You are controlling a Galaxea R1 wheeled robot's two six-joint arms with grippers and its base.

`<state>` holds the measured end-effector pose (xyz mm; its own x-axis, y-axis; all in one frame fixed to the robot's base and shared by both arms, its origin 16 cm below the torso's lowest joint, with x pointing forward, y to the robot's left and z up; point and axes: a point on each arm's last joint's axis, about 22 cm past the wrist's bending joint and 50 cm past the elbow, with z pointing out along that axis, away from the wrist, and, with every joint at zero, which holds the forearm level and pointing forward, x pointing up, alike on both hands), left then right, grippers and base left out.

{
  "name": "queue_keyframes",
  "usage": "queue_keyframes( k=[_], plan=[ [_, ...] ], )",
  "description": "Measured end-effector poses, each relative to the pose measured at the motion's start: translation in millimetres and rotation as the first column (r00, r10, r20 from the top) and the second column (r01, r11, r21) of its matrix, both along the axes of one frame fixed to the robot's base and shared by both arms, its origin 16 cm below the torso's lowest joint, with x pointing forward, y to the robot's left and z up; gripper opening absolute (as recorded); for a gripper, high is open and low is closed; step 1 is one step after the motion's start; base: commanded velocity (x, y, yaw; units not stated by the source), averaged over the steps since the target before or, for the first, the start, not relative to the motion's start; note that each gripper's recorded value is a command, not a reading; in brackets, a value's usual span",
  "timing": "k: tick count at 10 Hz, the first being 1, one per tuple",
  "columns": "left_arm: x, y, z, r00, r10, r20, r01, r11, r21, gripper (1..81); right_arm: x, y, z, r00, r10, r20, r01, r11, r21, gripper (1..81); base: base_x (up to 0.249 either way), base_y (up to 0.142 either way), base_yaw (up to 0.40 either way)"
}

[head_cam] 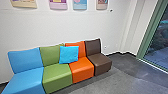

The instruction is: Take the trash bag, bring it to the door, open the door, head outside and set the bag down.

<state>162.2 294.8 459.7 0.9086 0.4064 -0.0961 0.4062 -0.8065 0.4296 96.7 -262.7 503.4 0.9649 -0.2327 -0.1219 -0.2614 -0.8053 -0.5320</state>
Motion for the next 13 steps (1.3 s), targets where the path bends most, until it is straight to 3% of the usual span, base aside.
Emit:
queue_keyframes(
  k=[4, 7, 8, 10, 13],
  plan=[
    [70, 7, -1, 0.9987, 0.003, 0.05, -0.002, 0.9998, -0.02, 81.1, 34, 7, -6, 0.998, -0.013, 0.063, 0.011, 1.0, 0.027, 81.1, 0.0, 0.0, 0.0],
    [155, 13, 11, 0.9931, -0.007, 0.117, 0.012, 0.9992, -0.038, 81.1, 57, 10, -19, 0.9948, -0.013, 0.101, 0.009, 0.999, 0.036, 81.1, 0.0, 0.0, 0.0],
    [169, 17, 11, 0.9932, -0.009, 0.116, 0.014, 0.9991, -0.04, 81.1, 59, 7, -22, 0.995, -0.014, 0.099, 0.011, 0.999, 0.036, 81.1, 0.0, 0.0, 0.0],
    [174, 14, -3, 0.9976, -0.018, 0.067, 0.022, 0.9982, -0.056, 81.1, 55, 9, -27, 0.998, -0.014, 0.062, 0.011, 0.999, 0.051, 81.1, 0.0, 0.0, 0.0],
    [190, 13, -31, 0.9995, -0.022, 0.023, 0.023, 0.9976, -0.065, 81.1, 49, 6, -43, 0.9999, -0.015, 0.002, 0.015, 0.998, 0.057, 81.1, 0.0, 0.0, 0.0]
  ],
)
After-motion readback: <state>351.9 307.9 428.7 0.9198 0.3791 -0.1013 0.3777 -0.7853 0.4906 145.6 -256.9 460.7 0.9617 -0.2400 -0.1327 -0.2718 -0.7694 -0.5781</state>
